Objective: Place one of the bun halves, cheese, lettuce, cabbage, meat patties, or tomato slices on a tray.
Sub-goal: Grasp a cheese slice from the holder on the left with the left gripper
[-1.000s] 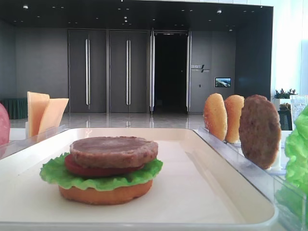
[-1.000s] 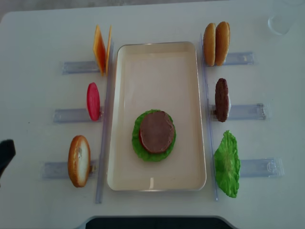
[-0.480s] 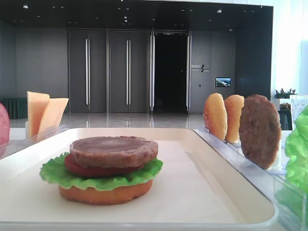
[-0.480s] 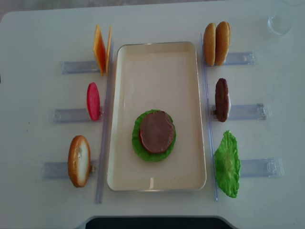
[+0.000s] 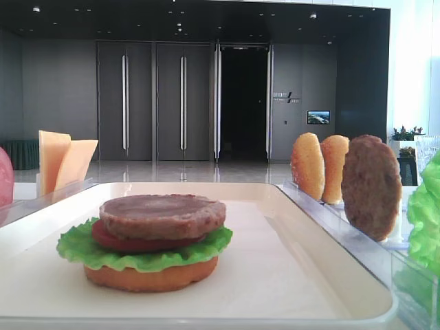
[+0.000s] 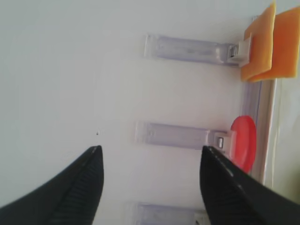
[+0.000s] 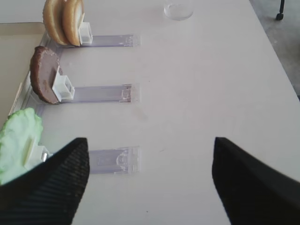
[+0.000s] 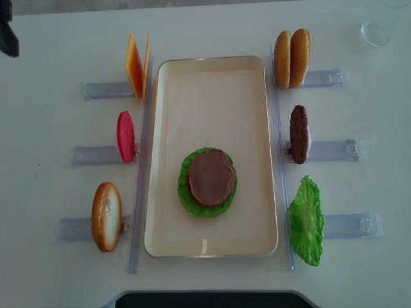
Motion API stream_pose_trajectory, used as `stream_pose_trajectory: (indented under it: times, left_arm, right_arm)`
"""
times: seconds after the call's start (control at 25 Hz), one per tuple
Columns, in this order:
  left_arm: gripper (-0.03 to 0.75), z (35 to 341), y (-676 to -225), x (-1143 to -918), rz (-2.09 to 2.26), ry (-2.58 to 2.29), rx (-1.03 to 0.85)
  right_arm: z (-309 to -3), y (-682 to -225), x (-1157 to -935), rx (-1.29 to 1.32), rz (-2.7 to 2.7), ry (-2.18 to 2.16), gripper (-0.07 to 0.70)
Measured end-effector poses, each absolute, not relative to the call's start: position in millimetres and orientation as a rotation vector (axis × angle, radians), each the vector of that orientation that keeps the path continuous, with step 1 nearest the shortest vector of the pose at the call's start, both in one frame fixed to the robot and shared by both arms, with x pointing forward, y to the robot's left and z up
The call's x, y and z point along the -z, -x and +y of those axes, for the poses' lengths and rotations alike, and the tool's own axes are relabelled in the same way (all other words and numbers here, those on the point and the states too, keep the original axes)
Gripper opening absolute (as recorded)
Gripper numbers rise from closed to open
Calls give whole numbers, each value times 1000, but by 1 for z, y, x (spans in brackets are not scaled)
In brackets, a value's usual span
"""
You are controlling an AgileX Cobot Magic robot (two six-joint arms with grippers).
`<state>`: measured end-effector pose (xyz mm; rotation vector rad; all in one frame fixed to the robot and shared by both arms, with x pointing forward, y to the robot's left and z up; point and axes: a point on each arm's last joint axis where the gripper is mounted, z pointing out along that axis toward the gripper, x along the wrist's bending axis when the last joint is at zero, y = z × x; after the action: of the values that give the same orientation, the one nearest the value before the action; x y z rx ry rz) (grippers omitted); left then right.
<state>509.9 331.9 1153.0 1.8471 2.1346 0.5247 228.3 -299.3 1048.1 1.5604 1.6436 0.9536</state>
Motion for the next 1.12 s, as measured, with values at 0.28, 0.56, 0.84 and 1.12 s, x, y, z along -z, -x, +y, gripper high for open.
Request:
stream_pose_trajectory:
  times: [0.28, 0.56, 0.84, 1.12]
  left_arm:
    - [490, 335, -560, -1152, 2148, -1806, -501]
    - [489, 338, -587, -1135, 2180, -1829, -473]
    - [489, 342, -620, -1103, 2228, -1873, -407]
    - [489, 344, -645, -1088, 2274, -1825, -388]
  right_arm:
    - [-299, -228, -1048, -954, 1644, -1560, 518]
    - [-299, -228, -1048, -954, 1644, -1560, 518]
    - [-299, -228, -1048, -954, 1643, -1560, 518]
    - [-299, -228, -1048, -954, 1643, -1560, 518]
